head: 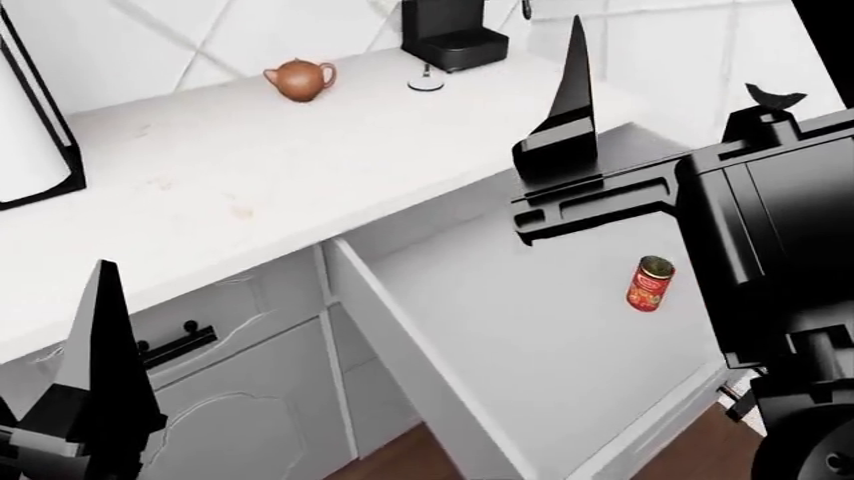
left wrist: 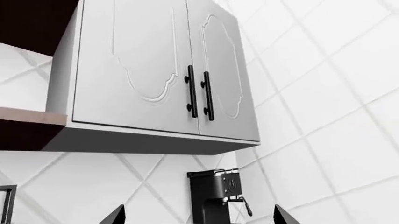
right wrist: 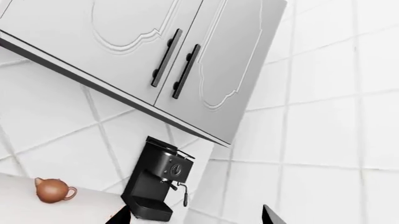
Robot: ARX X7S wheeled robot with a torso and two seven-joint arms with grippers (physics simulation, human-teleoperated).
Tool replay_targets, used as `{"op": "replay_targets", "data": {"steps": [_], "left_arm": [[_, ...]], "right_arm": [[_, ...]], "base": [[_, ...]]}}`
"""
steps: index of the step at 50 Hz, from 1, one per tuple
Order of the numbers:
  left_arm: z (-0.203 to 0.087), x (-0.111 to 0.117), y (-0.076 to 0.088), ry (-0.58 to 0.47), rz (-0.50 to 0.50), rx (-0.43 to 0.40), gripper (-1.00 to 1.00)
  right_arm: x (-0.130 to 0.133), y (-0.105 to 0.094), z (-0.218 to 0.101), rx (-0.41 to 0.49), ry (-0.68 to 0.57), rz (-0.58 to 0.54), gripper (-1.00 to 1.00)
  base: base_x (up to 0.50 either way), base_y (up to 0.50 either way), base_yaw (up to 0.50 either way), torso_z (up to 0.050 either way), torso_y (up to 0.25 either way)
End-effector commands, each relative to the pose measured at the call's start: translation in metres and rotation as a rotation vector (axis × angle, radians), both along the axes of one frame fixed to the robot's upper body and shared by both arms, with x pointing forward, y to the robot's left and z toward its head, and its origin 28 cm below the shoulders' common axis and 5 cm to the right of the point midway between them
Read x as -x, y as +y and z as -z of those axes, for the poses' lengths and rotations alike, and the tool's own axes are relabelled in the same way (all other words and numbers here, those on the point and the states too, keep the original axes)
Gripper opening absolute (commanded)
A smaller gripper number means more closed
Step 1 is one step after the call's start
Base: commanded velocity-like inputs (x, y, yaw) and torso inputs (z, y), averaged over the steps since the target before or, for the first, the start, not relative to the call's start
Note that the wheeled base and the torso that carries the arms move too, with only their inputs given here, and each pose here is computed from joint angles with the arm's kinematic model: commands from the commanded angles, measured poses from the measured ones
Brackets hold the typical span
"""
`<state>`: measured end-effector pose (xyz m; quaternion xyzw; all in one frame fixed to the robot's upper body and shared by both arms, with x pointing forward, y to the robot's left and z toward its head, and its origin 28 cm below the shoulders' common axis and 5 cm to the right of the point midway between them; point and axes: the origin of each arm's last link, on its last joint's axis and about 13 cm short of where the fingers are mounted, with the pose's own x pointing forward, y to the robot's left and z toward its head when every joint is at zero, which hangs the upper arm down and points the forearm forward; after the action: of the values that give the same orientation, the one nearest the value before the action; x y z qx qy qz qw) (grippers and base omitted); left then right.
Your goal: Close the right drawer.
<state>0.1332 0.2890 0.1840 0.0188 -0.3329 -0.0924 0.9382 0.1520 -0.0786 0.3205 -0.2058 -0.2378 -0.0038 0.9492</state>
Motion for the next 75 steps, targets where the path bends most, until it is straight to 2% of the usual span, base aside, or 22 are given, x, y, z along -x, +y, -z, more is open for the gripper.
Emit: {"op": "replay_targets", "data": {"steps": [1, 54, 75], "left_arm": [[0.0002, 0.0007, 0.0000, -0.002, 0.000, -0.002, 1.00], [0.0026, 0.0015, 0.0003, 0.000, 0.002, 0.002, 1.00], [0.0015, 0.0029, -0.0003, -0.003, 0.003, 0.002, 1.00]], "right_arm": [[0.0003, -0.0005, -0.0001, -0.003, -0.001, 0.001, 1.00], [-0.0009, -0.0022, 0.0010, -0.036, -0.007, -0.002, 1.00], [-0.0025, -0.0022, 0.0018, -0.062, 0.016, -0.002, 1.00]], "base": [[0.00, 0.00, -0.50, 0.000, 0.000], [0.00, 0.00, -0.50, 0.000, 0.000], [-0.01, -0.01, -0.06, 0.000, 0.000]]}}
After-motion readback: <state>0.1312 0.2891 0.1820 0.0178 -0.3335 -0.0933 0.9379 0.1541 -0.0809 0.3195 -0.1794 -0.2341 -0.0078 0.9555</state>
